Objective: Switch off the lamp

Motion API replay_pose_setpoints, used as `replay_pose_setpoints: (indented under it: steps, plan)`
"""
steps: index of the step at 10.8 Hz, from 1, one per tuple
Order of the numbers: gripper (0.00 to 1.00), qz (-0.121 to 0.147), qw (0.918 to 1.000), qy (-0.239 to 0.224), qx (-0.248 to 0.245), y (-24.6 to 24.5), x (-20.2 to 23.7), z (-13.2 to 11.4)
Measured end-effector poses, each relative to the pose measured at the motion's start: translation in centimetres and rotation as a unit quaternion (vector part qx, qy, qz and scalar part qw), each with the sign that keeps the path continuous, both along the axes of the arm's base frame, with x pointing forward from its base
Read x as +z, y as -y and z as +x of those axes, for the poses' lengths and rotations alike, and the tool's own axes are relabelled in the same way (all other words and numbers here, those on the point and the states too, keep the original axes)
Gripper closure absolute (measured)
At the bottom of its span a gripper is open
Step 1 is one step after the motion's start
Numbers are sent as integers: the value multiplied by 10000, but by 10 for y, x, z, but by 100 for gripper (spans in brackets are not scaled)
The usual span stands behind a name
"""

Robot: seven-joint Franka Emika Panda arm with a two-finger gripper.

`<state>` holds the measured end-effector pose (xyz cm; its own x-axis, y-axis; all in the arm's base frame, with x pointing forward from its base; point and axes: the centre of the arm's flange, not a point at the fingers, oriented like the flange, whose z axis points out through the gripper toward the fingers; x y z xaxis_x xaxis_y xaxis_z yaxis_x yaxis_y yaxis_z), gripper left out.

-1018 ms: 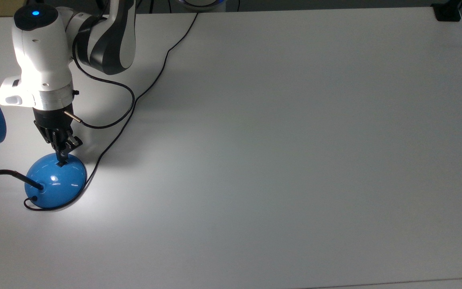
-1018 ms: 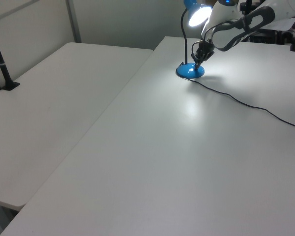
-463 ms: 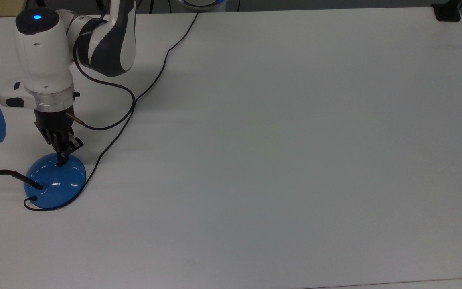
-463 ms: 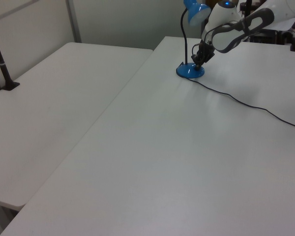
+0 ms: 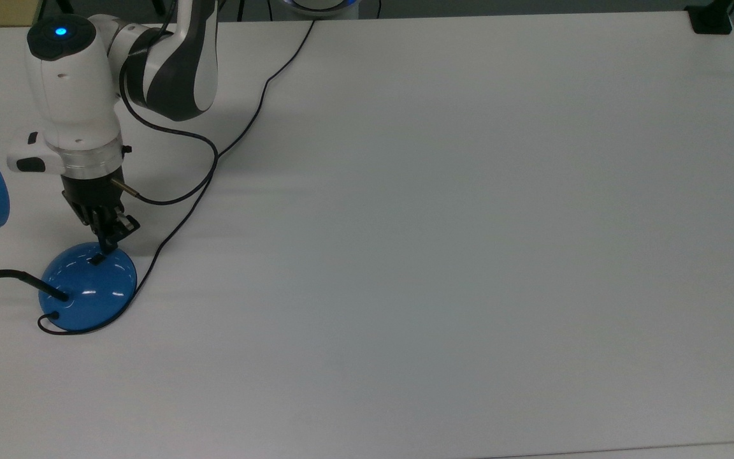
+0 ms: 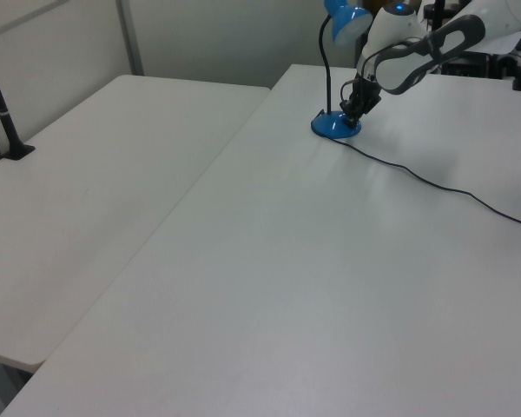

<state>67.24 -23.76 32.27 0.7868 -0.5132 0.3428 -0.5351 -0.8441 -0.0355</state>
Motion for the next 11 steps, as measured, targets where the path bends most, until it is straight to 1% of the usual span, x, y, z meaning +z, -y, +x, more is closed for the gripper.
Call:
replay_pose_setpoints:
  steps: [1, 2, 3, 4, 5, 6, 8, 9, 10, 11]
  plan:
    - [99, 105, 9998, -174, 76, -13, 5, 1]
    - [99, 248, 9988, -359, 240, -38, 20, 3]
    - [99, 377, 9969, -522, 463, -71, 43, 4]
    - [97, 465, 9942, -649, 717, -106, 72, 3]
    - [96, 499, 9906, -807, 990, -143, 104, -2]
    - [96, 482, 9848, -1026, 1314, -174, 130, -10]
    - [96, 386, 9693, -1448, 1949, -228, 175, -28]
    - [96, 331, 9639, -1517, 2165, -243, 189, -34]
    - [94, 242, 9547, -1602, 2497, -261, 209, -45]
    - [93, 169, 9471, -1679, 2729, -274, 226, -57]
